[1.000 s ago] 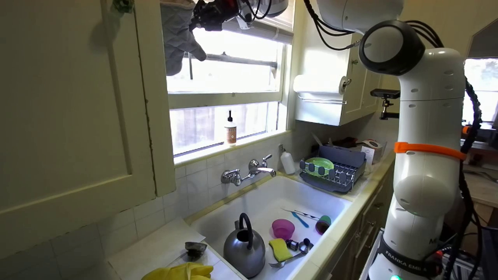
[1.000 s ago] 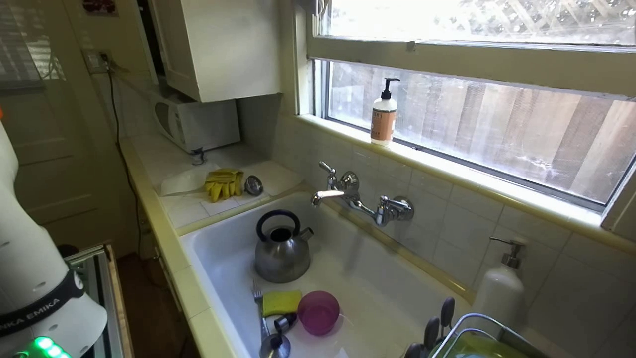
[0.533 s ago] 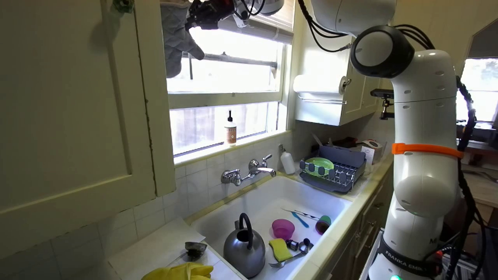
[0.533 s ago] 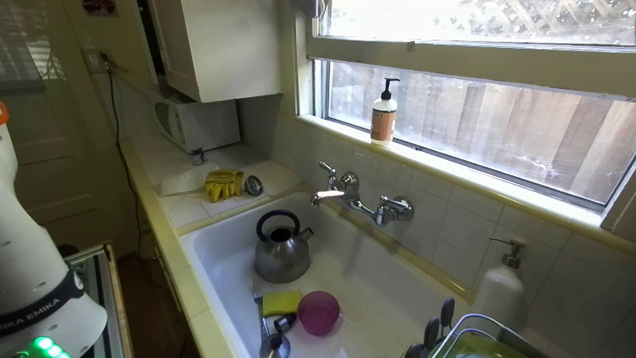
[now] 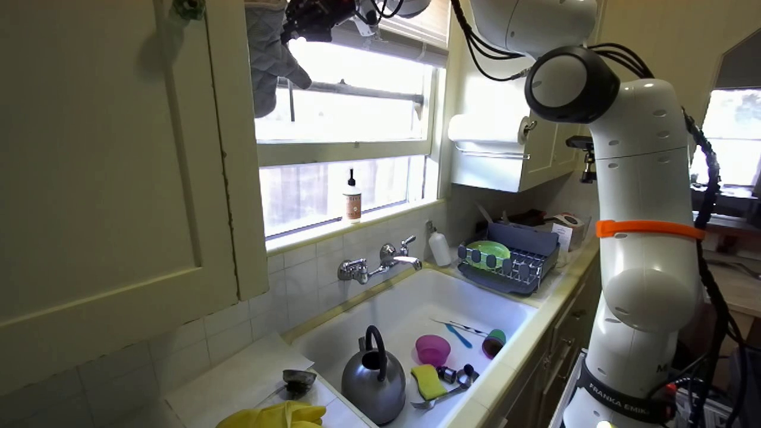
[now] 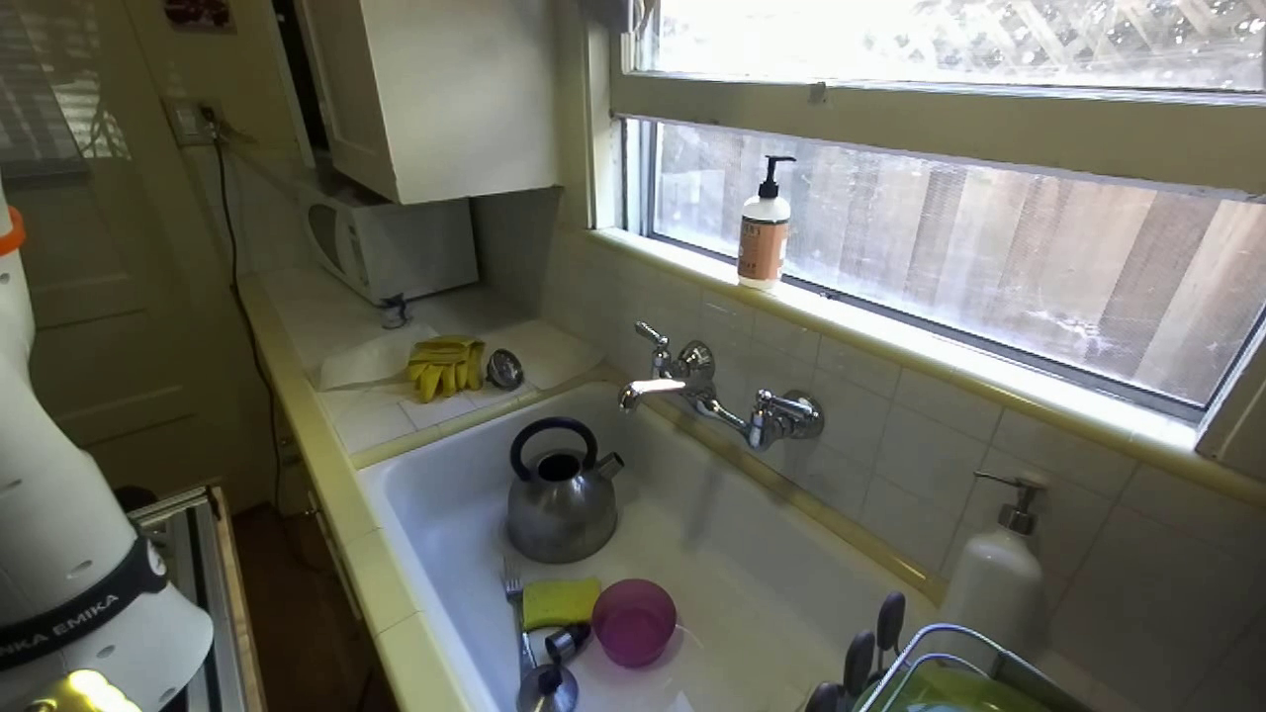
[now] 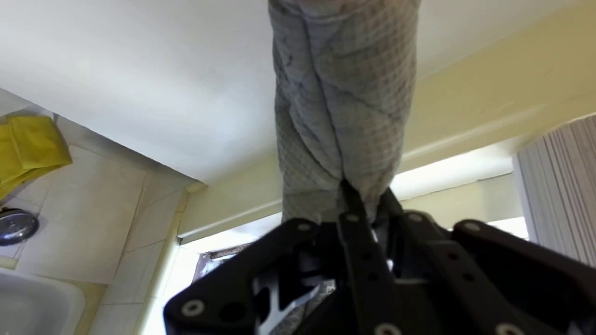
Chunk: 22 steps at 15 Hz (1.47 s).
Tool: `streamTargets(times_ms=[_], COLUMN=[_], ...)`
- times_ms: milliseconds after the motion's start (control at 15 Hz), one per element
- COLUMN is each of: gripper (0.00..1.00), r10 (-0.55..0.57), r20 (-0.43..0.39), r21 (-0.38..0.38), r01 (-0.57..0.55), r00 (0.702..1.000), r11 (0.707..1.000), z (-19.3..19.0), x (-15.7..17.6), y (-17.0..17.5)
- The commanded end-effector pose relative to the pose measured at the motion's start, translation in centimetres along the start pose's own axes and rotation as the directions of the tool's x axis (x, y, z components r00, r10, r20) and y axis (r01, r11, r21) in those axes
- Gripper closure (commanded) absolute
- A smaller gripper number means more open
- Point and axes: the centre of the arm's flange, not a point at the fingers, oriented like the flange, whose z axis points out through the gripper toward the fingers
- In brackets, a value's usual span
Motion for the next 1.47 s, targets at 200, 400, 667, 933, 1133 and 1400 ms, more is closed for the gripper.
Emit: streamTargets(times_ms=[200, 400, 667, 933, 1133, 1400], gripper=[0.97, 0.97, 0.97, 0.97, 0.97, 0.97], r10=[-0.011, -0.007, -0.004, -0.001, -0.009, -0.022], r20=[-0.044, -0.071, -0.061, -0.047, -0.049, -0.058], r21=[0.006, -0.032, -0.084, -0.055, -0.021, 0.047], r01=[0.011, 0.004, -0.001, -0.001, 0.008, 0.025], r00=[0.999, 0.997, 0.998, 0.999, 0.999, 0.998], r11=[1.0, 0.999, 0.996, 0.998, 1.0, 0.999], z=[-2.2, -1.8, -1.7, -2.7, -2.9, -3.0], x=[-0.8, -0.7, -0.9, -1.1, -1.3, -1.2], y=[-2.2, -2.5, -2.6, -3.1, -2.9, -2.3])
